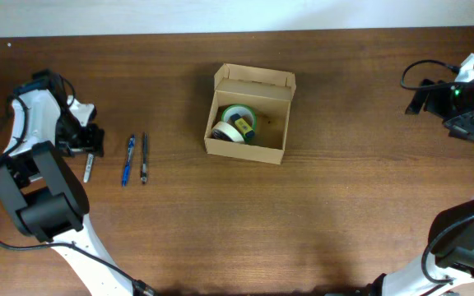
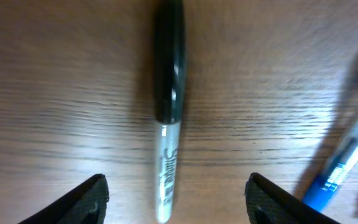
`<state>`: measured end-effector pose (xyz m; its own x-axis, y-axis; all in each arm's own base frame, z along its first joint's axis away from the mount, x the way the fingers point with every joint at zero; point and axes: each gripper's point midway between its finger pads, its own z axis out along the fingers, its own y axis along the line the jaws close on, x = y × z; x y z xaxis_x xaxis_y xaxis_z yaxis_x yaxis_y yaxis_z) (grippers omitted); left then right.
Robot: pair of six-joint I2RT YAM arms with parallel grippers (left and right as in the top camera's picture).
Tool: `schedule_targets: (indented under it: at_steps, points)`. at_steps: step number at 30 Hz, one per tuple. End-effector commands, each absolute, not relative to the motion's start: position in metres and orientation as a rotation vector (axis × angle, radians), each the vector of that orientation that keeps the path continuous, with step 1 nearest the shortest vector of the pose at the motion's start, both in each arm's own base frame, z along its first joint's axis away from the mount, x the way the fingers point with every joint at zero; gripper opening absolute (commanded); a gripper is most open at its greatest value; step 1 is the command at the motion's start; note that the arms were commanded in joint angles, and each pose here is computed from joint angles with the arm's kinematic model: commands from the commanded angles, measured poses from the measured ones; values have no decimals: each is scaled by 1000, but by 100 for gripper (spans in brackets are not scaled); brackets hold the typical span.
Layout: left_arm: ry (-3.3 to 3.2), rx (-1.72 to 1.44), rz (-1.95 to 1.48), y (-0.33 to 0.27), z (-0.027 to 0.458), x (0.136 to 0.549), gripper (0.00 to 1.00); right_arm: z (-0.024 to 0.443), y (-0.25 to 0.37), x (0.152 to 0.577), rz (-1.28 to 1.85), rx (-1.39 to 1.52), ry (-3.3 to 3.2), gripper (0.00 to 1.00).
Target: Pack container
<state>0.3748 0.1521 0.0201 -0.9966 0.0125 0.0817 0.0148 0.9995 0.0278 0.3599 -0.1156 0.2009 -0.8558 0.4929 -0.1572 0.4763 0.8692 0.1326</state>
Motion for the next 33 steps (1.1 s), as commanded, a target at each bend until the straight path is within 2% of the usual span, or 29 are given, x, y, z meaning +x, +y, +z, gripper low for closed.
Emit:
schedule_targets:
  at_steps: [1, 5, 8, 9, 11, 13, 16, 19, 23, 26, 29, 31, 33]
  points:
    - [-3020, 3, -28, 150, 2, 360, 70, 201, -115, 362, 151, 763, 2845, 99]
    - [-3016, 2, -24, 149, -6, 356, 64, 201, -115, 363, 150, 761, 2840, 99]
    - [-3022, 3, -28, 149, -7, 357, 40, 201, -115, 364, 150, 760, 2837, 99]
    - [-3026, 6, -30, 150, -7, 358, 29, 201, -115, 363, 149, 760, 2837, 99]
    - [-3031, 21, -34, 150, -7, 360, 18, 201, -115, 363, 149, 760, 2838, 99]
    - [-3029, 32, -30, 150, -7, 359, 3, 201, -115, 363, 150, 760, 2839, 99]
    - [-3056, 64, 56, 141, 2, 367, 2, 201, -115, 363, 150, 760, 2839, 99]
    - [-3106, 62, 140, 136, 36, 386, 2, 201, -115, 363, 150, 760, 2838, 99]
    - [-3253, -12, 242, 129, 117, 419, 2, 201, -115, 363, 150, 760, 2838, 99]
    - [-3430, -181, 290, 117, 191, 434, 2, 201, -115, 363, 150, 760, 2838, 99]
    - [-3576, -466, 251, 101, 258, 430, 2, 201, -115, 363, 151, 761, 2839, 99]
    - [-3660, -786, 235, 74, 299, 432, 2, 201, -115, 363, 151, 761, 2838, 99]
    - [-3647, -1244, 189, 30, 331, 433, 1, 201, -115, 363, 151, 761, 2838, 99]
